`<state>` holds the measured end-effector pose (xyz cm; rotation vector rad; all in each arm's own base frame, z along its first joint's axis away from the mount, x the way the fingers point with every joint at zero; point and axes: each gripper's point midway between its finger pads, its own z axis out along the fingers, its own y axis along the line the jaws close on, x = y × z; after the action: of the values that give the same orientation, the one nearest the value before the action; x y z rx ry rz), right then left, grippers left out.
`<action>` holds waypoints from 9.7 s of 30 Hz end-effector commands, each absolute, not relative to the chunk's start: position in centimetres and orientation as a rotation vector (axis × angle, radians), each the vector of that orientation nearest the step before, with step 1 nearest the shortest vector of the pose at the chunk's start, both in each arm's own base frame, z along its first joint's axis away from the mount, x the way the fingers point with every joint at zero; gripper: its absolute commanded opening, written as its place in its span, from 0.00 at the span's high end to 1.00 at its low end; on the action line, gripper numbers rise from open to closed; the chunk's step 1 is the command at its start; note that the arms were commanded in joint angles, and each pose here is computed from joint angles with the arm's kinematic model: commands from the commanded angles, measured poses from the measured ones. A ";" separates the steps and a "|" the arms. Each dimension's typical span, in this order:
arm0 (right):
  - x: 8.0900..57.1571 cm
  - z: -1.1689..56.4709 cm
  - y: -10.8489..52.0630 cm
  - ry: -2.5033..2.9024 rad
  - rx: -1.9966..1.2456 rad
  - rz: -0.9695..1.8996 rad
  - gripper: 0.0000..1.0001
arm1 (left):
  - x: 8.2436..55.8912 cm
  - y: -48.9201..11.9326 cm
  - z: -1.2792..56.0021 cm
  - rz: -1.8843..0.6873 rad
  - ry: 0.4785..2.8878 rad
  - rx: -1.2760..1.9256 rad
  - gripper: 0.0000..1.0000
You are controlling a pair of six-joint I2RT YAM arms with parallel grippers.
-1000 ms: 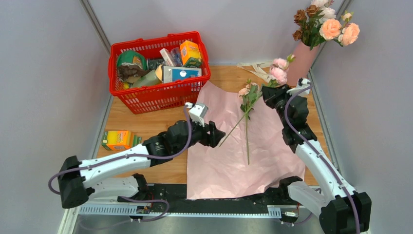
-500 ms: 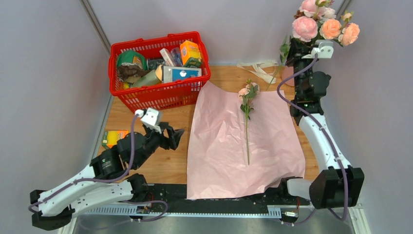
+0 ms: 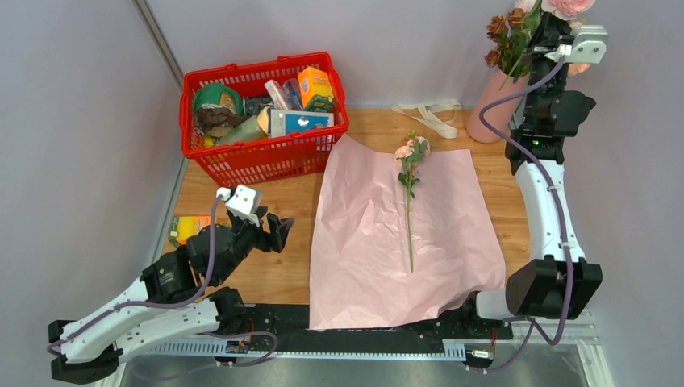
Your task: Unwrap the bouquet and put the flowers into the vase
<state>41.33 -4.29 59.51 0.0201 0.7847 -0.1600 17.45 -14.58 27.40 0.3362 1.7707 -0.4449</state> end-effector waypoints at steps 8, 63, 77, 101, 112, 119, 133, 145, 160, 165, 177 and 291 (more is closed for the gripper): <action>43.9 62.1 -6.9 0.695 -0.001 -0.272 0.95 | 17.4 -14.6 27.0 -0.432 1.777 0.365 0.22; 51.5 39.4 -9.5 1.447 0.442 -0.064 0.15 | 17.1 -15.8 26.8 -0.472 1.773 0.423 0.22; 42.3 31.1 -0.3 1.730 0.449 0.381 0.26 | 17.7 -15.2 26.0 -0.388 1.799 0.421 0.22; 43.5 10.6 10.7 2.330 0.293 0.356 0.41 | 17.9 -14.0 26.4 -0.370 1.786 0.360 0.22; 45.0 5.7 13.0 2.452 0.258 0.429 0.43 | 18.0 -13.9 26.3 -0.358 1.788 0.350 0.22; 45.7 4.5 13.0 2.472 0.252 0.405 0.58 | 18.0 -13.8 26.4 -0.360 1.785 0.344 0.21; 47.0 17.1 12.6 2.189 0.231 0.455 0.87 | 18.1 -13.9 26.2 -0.351 1.791 0.347 0.21; 45.2 35.4 11.9 1.641 0.015 0.508 0.90 | 18.1 -14.0 26.2 -0.358 1.785 0.351 0.21; 34.5 55.4 3.7 0.745 -0.127 0.172 0.95 | 18.1 -14.2 26.1 -0.359 1.790 0.357 0.21; 32.7 58.0 0.5 0.556 -0.145 0.083 0.94 | 18.0 -14.3 26.1 -0.367 1.793 0.363 0.22; 34.2 59.6 -2.6 0.378 -0.252 0.053 0.95 | 18.0 -15.0 25.3 -0.353 1.822 0.403 0.22; 23.9 26.8 16.5 1.913 -0.182 0.929 0.00 | 16.5 -19.0 26.2 -0.777 1.824 0.148 0.20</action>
<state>25.38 16.53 26.25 -0.1615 1.9357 0.9119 16.56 -18.01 25.01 0.2152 1.8664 -0.6707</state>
